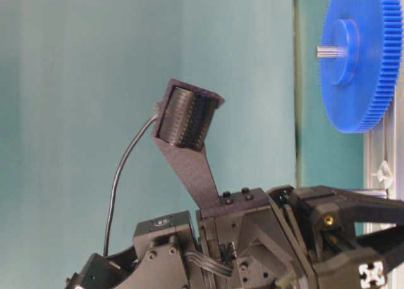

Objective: Insert the small gear onto the shaft.
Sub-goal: 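Close the left gripper around the gear hub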

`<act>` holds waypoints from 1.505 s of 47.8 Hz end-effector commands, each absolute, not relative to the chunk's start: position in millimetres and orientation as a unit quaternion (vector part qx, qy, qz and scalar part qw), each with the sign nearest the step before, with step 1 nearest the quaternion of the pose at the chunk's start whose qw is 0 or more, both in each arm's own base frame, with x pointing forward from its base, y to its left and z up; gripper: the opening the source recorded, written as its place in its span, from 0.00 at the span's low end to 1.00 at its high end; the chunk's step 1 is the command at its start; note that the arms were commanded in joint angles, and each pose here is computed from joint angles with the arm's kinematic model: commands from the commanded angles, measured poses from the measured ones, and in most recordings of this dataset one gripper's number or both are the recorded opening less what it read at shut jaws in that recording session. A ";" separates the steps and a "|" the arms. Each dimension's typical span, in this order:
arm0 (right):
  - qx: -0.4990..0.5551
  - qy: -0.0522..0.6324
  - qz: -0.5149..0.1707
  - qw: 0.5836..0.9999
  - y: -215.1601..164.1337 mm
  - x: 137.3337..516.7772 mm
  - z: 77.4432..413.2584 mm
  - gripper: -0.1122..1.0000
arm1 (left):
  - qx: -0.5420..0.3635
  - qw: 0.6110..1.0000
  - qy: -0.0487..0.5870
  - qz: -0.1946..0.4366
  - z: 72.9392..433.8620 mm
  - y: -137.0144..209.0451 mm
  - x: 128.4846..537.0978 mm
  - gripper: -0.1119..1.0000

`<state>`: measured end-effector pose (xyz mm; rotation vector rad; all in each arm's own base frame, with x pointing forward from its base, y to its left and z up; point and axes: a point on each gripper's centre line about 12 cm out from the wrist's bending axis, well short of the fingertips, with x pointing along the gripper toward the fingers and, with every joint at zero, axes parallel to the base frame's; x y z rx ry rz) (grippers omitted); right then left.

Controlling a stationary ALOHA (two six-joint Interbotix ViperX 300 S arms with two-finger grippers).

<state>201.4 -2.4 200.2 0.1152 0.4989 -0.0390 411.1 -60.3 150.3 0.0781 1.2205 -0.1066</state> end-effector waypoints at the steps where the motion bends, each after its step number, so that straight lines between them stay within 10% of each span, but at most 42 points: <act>1: 0.063 0.243 -0.021 0.968 -2.5 202.9 202.4 0.13 | 0.038 0.833 0.549 -0.054 166.4 -63.0 417.5 0.09; 10: 0.063 0.244 -0.021 0.968 -2.4 202.7 201.8 0.13 | 0.036 0.832 0.550 -0.052 165.2 -63.0 417.1 0.18; 27: 0.063 0.242 -0.021 0.968 -2.5 202.5 201.9 0.13 | 0.035 0.826 0.560 -0.050 157.0 -61.7 416.8 0.93; 72: 0.064 0.244 -0.022 0.968 -2.7 200.8 200.5 0.13 | 0.032 0.819 0.571 -0.044 145.6 -55.4 418.1 0.94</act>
